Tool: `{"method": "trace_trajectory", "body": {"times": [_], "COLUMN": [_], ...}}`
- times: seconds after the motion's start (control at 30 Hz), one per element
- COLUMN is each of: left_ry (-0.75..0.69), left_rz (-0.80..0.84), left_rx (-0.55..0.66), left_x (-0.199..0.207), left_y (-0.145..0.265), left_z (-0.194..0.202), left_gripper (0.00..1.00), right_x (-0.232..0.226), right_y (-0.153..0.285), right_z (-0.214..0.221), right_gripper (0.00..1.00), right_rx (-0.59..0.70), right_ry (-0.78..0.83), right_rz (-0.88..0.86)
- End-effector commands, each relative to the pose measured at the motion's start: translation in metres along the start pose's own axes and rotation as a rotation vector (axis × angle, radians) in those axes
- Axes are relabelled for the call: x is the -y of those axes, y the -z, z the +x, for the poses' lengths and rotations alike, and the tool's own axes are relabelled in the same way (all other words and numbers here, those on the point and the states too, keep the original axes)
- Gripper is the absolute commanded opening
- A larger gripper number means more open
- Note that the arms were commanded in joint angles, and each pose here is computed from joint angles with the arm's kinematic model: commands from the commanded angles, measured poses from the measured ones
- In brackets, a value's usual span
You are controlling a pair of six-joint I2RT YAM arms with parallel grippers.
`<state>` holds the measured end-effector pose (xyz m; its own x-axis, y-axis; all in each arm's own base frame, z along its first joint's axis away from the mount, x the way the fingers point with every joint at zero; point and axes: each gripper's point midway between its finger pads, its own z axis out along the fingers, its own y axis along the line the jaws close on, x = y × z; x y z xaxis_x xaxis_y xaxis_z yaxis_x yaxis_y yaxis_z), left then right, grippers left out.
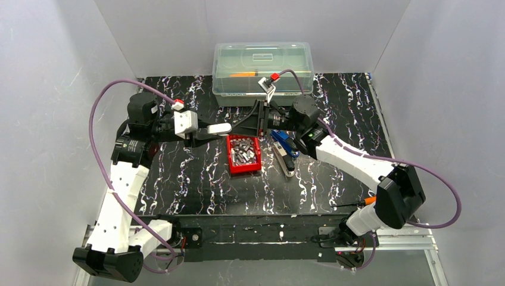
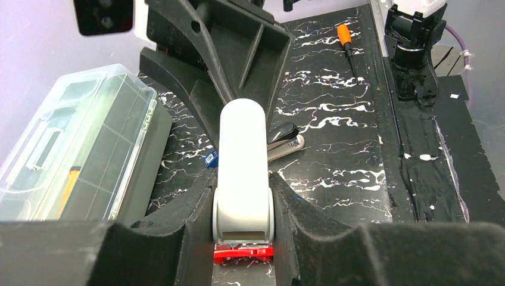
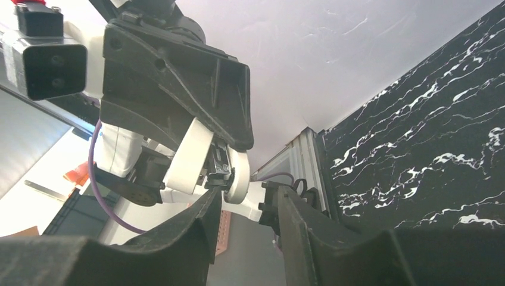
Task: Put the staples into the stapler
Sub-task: Open the stapler at the center of the board.
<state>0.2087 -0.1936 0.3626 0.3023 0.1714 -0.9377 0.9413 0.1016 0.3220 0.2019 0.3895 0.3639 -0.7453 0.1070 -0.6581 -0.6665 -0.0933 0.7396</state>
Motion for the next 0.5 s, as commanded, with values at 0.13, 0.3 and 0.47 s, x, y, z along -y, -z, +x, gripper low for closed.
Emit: {"method": "trace_trajectory", "body": {"times": [0.13, 0.3, 0.47], "left_ry": [-0.01, 0.01, 0.025], "left_rz": [0.005, 0.029, 0.045], "left_rx": [0.023, 0.034, 0.042], "left_x": [0.001, 0.008, 0.014], "left_y": [-0.002, -0.003, -0.004], "left_z": [-0.003, 0.0, -0.002], "left_gripper": [0.0, 0.0, 0.12], "right_x": [-0.024, -0.025, -0.02], "right_y": [-0.009, -0.009, -0.012], "right_z": [-0.013, -0.016, -0.016], "right_gripper": [0.39, 0.32, 0.14], "right_rx": [0.046, 0.069, 0.075], "right_ry": [0.027, 0.025, -0.003], "right_rz": [-0.106, -0.108, -0.113]}}
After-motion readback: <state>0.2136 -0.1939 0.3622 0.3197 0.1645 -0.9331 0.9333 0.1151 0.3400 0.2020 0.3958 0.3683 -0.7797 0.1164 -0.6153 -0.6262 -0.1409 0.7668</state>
